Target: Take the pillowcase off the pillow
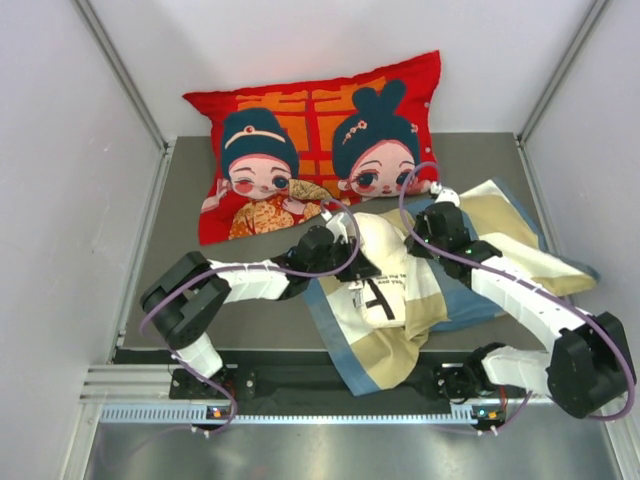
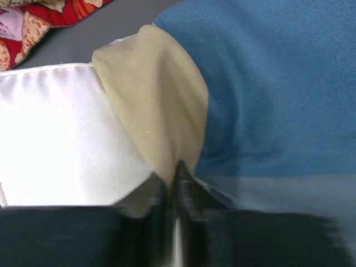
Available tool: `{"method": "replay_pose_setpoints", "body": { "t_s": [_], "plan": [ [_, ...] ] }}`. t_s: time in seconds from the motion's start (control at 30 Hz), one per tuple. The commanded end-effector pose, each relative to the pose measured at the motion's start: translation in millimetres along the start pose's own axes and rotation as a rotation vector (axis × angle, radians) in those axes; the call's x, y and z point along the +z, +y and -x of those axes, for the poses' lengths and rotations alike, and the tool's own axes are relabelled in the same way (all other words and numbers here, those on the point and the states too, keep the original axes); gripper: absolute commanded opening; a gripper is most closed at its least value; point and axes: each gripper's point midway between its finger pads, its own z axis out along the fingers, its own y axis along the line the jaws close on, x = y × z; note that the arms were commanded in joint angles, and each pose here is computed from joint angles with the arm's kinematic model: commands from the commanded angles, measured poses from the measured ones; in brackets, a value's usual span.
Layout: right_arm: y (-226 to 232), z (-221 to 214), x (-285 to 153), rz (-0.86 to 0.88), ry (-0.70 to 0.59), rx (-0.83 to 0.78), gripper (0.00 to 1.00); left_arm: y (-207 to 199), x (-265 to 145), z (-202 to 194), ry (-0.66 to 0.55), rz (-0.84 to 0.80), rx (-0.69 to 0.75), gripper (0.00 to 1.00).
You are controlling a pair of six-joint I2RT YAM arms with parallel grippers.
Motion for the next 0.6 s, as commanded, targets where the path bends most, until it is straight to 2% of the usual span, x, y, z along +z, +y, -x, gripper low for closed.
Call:
{"method": "replay_pose_setpoints", "body": {
  "t_s": [0.0,0.13,0.3,0.43,0.57],
  "plan": [
    [-35,-5,9,-0.120,0.032,0.029,0.00,-26,-21,32,-0.091,-0.059,0.071,0.00],
    [-55,16,8,-0.169,-0.003,0.053,0.00,-34,-50,52,-0.133,-0.037,0.090,0.00],
    [-85,44,3,-0.223,-0.048,0.094,0.00,-37,-98,92,-0.246,0.038,0.147,0.00],
    [-93,50,4,-0.215,-0.045,0.113,0.00,-28,-116,98,-0.275,0.082,0.146,0.00],
    [-86,48,9,-0.171,-0.035,0.125,0.00,-27,-110,86,-0.222,0.048,0.124,0.00]
  ]
}}
